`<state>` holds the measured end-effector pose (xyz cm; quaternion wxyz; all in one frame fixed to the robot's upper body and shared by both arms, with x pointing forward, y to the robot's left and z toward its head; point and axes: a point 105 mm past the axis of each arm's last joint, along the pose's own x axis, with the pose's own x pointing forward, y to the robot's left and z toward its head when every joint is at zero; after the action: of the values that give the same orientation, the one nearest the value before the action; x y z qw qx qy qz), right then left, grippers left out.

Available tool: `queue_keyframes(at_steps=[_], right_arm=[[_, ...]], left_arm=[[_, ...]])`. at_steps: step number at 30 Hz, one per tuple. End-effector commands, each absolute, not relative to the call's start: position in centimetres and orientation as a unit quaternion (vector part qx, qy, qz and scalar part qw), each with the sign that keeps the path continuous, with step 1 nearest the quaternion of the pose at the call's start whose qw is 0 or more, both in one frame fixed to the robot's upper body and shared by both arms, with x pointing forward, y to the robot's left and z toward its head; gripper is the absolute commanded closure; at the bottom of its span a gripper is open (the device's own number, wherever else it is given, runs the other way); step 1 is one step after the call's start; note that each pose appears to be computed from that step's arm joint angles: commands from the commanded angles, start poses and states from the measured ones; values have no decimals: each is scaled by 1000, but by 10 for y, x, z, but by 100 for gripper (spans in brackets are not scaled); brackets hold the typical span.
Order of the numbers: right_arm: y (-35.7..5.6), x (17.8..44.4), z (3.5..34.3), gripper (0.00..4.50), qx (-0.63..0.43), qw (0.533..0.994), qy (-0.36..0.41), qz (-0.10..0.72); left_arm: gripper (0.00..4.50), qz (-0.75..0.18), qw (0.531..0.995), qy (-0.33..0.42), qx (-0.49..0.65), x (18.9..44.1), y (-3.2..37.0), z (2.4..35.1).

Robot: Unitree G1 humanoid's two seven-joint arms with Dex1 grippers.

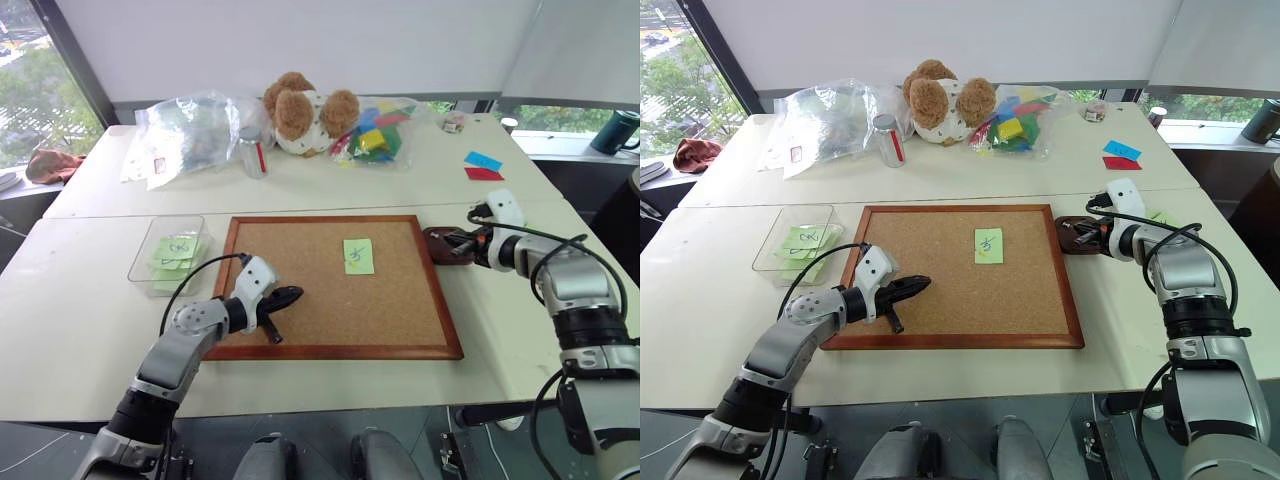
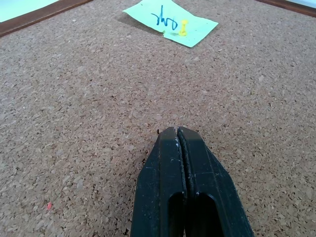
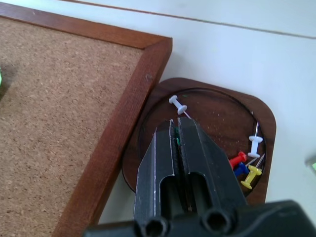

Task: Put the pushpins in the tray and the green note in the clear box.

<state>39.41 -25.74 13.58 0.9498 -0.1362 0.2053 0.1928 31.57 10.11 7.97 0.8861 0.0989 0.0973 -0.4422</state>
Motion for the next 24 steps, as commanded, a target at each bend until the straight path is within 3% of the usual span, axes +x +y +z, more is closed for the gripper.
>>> queue_keyframes(at_steps=[1,7,24], right_arm=[[-256,396,146,319,-139,953,186,196],[-257,397,149,11,-140,954,183,192],[-272,403,156,11,-148,958,177,171]], left_arm=[[450,-431,883,152,104,309,110,52],[450,-431,883,153,103,308,110,51],[450,-434,882,153,102,307,110,51]])
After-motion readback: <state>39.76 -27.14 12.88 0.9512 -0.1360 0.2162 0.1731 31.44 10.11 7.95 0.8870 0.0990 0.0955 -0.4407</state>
